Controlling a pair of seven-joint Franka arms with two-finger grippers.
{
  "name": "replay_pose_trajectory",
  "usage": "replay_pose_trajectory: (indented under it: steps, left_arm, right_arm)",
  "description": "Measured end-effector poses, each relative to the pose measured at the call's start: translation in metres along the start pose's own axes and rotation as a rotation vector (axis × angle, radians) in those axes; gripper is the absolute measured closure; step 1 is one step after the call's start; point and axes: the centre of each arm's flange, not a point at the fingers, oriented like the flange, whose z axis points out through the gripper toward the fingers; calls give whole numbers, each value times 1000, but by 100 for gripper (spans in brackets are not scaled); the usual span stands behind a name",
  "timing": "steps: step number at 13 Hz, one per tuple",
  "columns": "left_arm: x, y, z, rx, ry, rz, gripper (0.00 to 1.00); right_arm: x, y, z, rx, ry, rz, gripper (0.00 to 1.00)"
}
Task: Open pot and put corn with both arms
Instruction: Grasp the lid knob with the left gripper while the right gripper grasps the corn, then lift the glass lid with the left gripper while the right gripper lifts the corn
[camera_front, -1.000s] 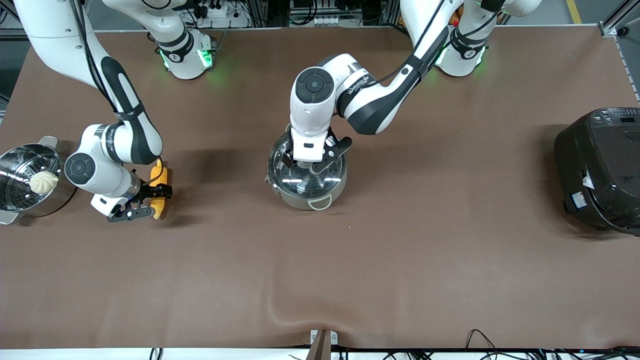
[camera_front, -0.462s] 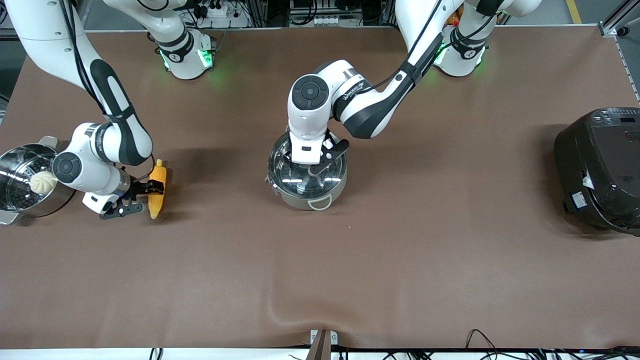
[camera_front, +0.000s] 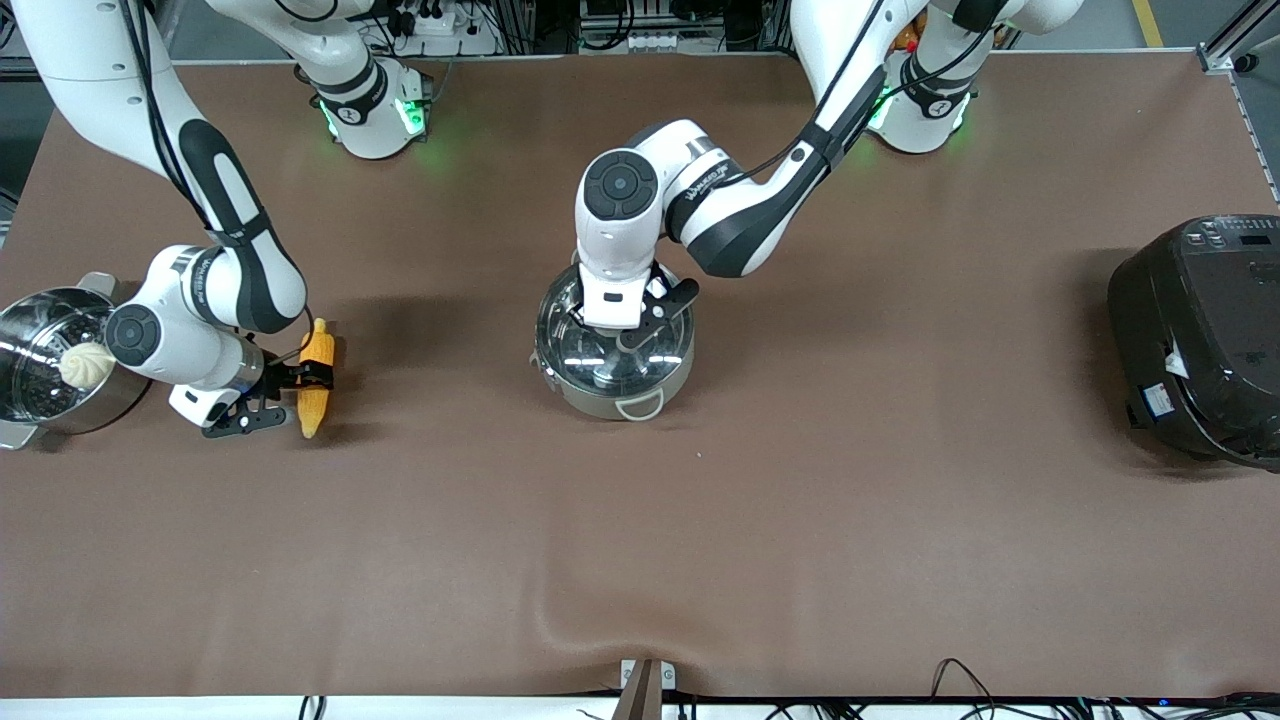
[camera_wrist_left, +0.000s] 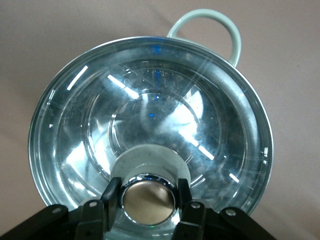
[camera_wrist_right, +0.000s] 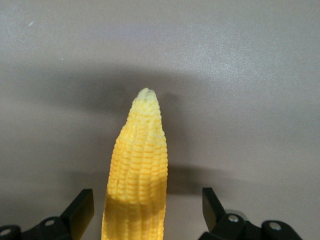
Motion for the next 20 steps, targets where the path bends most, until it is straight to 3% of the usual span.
replay_pose_trajectory:
  steps: [1, 2, 5, 6, 10, 13, 16, 18, 20]
  left_arm:
    - [0, 0, 0, 0, 0, 0, 50]
    - [0, 0, 0, 0, 0, 0, 50]
    - [6, 0, -11, -2, -14, -20, 50]
    - [11, 0, -28, -10, -15, -29, 50]
    - [44, -34, -158, -45, 16, -61, 50]
    - [117, -87, -239, -29, 47, 12, 50]
    - [225, -130, -240, 8, 17, 126, 50]
    - [291, -164, -221, 33, -32, 203, 50]
    - [332, -192, -196, 60, -66, 253, 50]
  right_arm:
    - [0, -1, 0, 0, -1, -2, 4]
    - [0, -2, 1, 1, -1, -4, 13]
    - [3, -10, 1, 1, -1, -19, 51]
    - [4, -14, 0, 0, 1, -25, 58]
    - [14, -19, -11, 8, -7, -34, 67]
    - [43, -28, -71, 40, -46, -14, 67]
    - [69, -79, -150, 42, -37, 47, 67]
    - [76, -148, -188, 35, -20, 104, 67]
    - [75, -225, -208, 24, -22, 163, 67]
